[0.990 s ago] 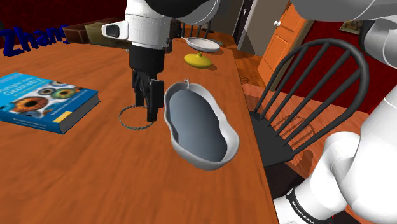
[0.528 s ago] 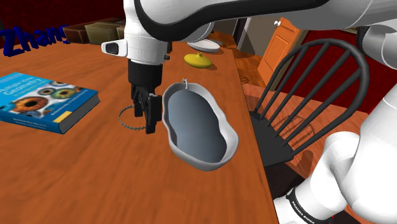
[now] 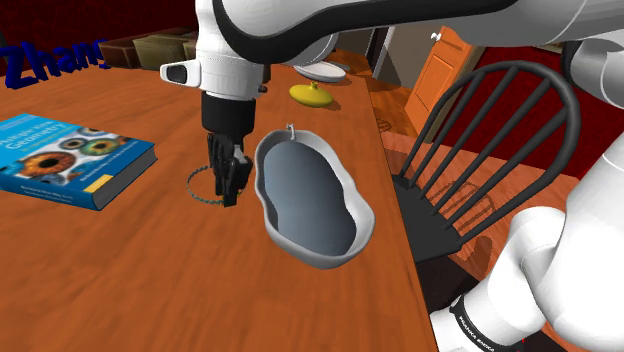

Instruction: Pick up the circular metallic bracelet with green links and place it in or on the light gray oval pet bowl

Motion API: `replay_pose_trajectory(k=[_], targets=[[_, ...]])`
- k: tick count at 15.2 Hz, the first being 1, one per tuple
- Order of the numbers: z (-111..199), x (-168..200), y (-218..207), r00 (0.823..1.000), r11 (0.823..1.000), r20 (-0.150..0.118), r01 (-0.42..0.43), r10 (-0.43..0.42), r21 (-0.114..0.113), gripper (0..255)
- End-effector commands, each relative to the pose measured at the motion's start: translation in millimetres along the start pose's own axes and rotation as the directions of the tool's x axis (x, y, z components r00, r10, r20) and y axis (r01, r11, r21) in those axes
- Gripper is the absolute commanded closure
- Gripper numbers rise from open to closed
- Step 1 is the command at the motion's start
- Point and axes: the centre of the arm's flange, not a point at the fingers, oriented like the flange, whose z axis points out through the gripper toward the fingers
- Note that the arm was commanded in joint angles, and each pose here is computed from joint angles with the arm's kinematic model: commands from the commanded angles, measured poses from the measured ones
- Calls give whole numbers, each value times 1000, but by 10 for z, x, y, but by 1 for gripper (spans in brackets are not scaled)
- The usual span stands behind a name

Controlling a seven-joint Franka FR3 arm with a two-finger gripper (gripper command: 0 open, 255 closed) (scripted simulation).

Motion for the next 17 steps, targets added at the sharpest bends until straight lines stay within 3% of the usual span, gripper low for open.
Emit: replay_pose_trajectory(k=[1, 8, 17], targets=[[37, 10, -19, 1000, 1000, 6, 2, -2, 8, 255], [37, 9, -13, 1000, 1000, 6, 2, -2, 8, 255], [-425, 58, -111, 1000, 1000, 6, 2, -2, 8, 255]])
